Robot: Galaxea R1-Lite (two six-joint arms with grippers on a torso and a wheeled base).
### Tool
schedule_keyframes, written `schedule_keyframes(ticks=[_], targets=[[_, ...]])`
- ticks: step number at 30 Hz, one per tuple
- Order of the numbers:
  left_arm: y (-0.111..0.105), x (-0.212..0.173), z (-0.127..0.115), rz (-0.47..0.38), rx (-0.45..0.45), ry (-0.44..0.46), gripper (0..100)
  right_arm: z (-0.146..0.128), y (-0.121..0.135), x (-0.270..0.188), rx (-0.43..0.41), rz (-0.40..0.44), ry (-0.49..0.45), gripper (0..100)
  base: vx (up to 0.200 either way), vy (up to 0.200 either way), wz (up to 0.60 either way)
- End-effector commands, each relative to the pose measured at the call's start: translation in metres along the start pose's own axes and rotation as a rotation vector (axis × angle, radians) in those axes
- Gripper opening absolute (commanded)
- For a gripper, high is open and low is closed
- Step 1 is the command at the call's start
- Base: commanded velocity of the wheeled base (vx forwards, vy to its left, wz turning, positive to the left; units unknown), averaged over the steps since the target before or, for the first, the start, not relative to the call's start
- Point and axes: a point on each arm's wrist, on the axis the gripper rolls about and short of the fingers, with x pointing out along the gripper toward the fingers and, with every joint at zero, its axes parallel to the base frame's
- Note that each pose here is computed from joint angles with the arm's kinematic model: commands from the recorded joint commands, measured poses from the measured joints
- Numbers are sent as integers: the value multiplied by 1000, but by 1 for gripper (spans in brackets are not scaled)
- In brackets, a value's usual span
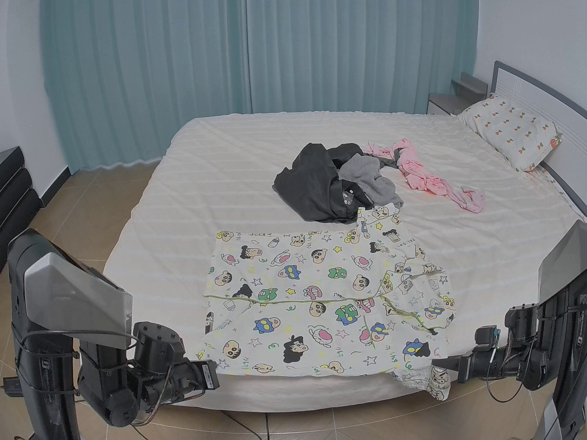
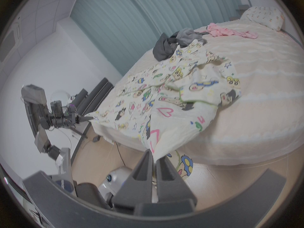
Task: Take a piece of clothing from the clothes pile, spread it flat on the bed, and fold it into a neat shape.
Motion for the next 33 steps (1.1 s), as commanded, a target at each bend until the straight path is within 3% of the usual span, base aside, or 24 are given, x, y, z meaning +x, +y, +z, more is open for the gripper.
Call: schedule_keyframes(ticks=[1, 4, 14, 20, 25, 33], targets=[[-10, 12, 29, -16, -23, -141, 0, 27, 2, -4, -30, 2, -126, 0, 0, 0, 0], [-12, 21, 42, 6, -35, -181, 0, 33, 1, -2, -41, -3, -150, 0, 0, 0, 0], [-26, 43, 94, 50, -67, -170, 0, 57, -8, 9, -60, -42, -247, 0, 0, 0, 0], [-31, 58, 125, 92, -176, -140, 0, 70, -12, 15, -62, -36, -284, 0, 0, 0, 0], [-33, 64, 150, 88, -245, -175, 0, 79, -14, 17, -40, -28, -303, 0, 0, 0, 0], [-38, 45, 157, 82, -268, -212, 0, 78, -6, 5, -31, -11, -312, 0, 0, 0, 0]])
